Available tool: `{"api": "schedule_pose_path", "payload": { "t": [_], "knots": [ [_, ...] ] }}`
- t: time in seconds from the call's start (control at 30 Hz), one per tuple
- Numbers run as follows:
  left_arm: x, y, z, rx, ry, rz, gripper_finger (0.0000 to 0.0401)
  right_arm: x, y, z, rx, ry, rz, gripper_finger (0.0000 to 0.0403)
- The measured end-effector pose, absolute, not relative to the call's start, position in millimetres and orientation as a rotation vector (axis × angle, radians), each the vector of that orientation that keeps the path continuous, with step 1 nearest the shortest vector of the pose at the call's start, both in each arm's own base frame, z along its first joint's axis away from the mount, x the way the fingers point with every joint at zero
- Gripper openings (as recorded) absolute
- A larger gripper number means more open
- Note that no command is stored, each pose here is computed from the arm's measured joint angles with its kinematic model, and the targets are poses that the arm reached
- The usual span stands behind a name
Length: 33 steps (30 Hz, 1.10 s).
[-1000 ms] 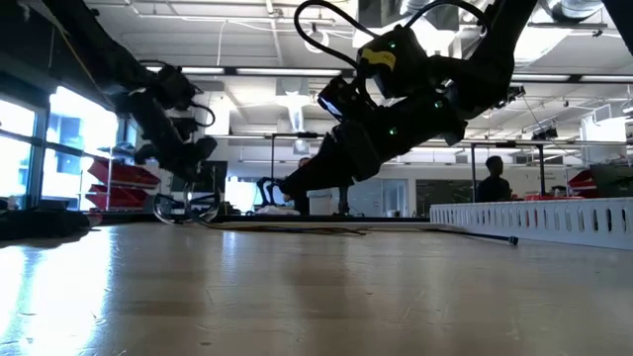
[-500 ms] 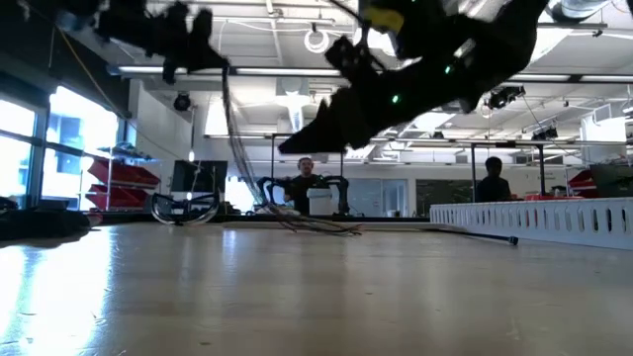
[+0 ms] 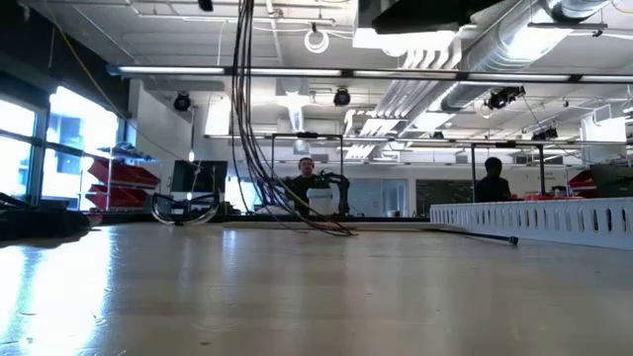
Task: Ziptie cables
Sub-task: Wrap the cables using a zip tie
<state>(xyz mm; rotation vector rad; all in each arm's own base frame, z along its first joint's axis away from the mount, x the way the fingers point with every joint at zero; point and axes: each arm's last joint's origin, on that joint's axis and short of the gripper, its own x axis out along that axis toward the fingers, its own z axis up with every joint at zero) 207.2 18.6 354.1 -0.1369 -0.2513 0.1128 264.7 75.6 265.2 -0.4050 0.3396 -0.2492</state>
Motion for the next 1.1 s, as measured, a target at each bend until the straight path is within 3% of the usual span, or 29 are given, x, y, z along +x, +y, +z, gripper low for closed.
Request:
{"api": "schedule_pose_path", "payload": {
  "t": [0.37, 0.53, 0.77, 0.9, 1.1],
  "knots": [
    [267, -32, 387, -0.010, -0.208, -0.036, 0.0000, 230, 90, 262, -0.367, 0.297, -0.305, 0.0309],
    [297, -13, 377, 0.047, -0.140, 0.050, 0.0000, 228, 88, 253, -0.361, 0.317, -0.319, 0.0309],
    [320, 57, 373, 0.116, -0.103, 0.212, 0.0000, 226, 86, 248, -0.366, 0.340, -0.370, 0.0309],
    [314, 81, 408, 0.221, -0.197, 0.277, 0.0000, 226, 86, 247, -0.359, 0.349, -0.387, 0.0309],
    [310, 52, 451, 0.459, -0.261, 0.078, 0.0000, 224, 84, 243, -0.337, 0.382, -0.401, 0.0309]
  ]
}}
